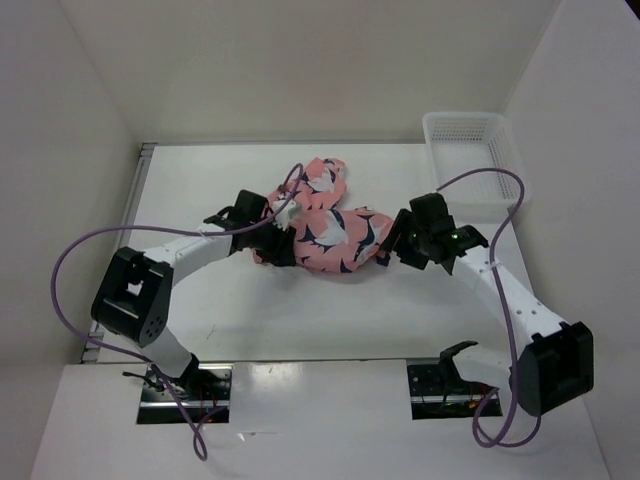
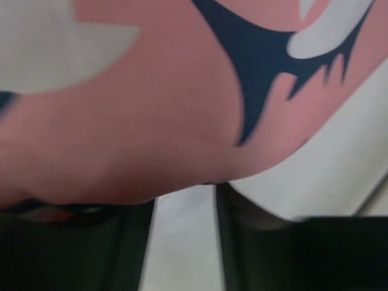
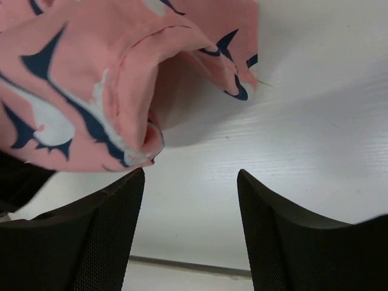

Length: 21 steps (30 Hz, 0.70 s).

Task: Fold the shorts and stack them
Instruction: Flatten the shorts out

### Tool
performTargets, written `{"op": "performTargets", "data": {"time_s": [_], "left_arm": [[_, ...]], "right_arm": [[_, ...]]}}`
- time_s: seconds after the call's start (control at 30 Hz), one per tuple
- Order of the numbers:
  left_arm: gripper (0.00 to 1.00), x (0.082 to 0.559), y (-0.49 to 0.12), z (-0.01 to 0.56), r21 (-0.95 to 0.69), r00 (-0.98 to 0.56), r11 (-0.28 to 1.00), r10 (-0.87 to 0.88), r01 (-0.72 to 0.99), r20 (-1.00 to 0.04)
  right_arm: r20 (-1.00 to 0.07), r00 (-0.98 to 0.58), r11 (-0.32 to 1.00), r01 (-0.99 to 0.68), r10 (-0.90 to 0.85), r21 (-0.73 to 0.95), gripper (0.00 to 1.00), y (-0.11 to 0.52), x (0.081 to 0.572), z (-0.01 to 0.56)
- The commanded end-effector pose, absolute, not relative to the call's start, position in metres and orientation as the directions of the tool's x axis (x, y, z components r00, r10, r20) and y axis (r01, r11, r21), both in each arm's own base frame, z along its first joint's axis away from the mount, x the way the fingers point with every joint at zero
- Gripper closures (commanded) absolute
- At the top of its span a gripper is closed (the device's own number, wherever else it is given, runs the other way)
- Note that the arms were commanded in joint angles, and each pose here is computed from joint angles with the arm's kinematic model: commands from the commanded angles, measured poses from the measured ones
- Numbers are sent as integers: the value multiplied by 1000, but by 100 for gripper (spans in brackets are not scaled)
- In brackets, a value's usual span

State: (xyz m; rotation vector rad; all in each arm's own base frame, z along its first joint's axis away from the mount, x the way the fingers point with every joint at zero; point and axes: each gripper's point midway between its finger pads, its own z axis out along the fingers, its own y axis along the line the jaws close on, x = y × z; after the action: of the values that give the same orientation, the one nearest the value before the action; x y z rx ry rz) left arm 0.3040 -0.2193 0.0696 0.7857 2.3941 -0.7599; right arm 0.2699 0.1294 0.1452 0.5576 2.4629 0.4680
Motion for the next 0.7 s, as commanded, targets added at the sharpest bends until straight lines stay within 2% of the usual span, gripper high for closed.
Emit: {"op": "performTargets", "data": {"time_s": [0.0,0.03,0.07,0.1,0.23,0.3,0.33,0.37,0.4,0.47,0.5,0.53,0.57,0.6,0.63,0.67], "left_arm": [[57,359,-209,98,-219,-612,739,313,637,-726],[74,368,-202,99,-197,-612,764,304,615,-730],[82,372,-203,100,-196,-611,764,304,615,-731],[85,376,-199,102,-186,-612,777,298,601,-732],[87,390,-188,114,-182,-612,796,274,577,-742],[83,394,-188,122,-187,-605,793,265,579,-750],[79,395,-182,120,-190,-615,802,259,567,-744],[69,395,-181,121,-205,-617,795,251,571,-745],[33,394,-183,122,-213,-617,788,251,578,-746],[14,393,-178,122,-234,-628,784,239,575,-740],[7,390,-180,121,-245,-634,778,240,579,-735],[3,390,-180,115,-248,-640,778,242,577,-730],[3,385,-180,110,-259,-650,774,244,578,-720],[3,391,-181,114,-249,-629,772,239,585,-740],[4,390,-181,107,-252,-636,772,241,583,-733],[15,391,-182,101,-253,-637,772,241,583,-732]], "right_arm": [[-430,-746,839,319,510,441,32,133,286,119],[-431,-744,838,318,510,443,30,136,293,111],[-432,-744,842,330,510,426,30,134,295,103],[-434,-736,839,343,519,422,30,133,299,99],[-455,-725,853,389,517,348,30,125,323,75],[-492,-698,853,404,521,330,33,121,338,74],[-491,-707,860,409,510,305,33,119,340,63],[-517,-690,862,400,507,311,35,120,351,65],[-527,-681,861,401,509,313,35,121,359,66],[-524,-694,870,396,494,295,36,124,369,53],[-537,-688,873,383,488,303,43,128,379,57],[-538,-693,877,377,480,296,47,128,383,55],[-540,-691,877,376,480,298,53,130,387,52],[-556,-676,875,374,484,308,70,131,394,58],[-556,-676,875,374,484,308,78,131,394,58],[-564,-673,878,365,478,310,86,132,397,62]]}}
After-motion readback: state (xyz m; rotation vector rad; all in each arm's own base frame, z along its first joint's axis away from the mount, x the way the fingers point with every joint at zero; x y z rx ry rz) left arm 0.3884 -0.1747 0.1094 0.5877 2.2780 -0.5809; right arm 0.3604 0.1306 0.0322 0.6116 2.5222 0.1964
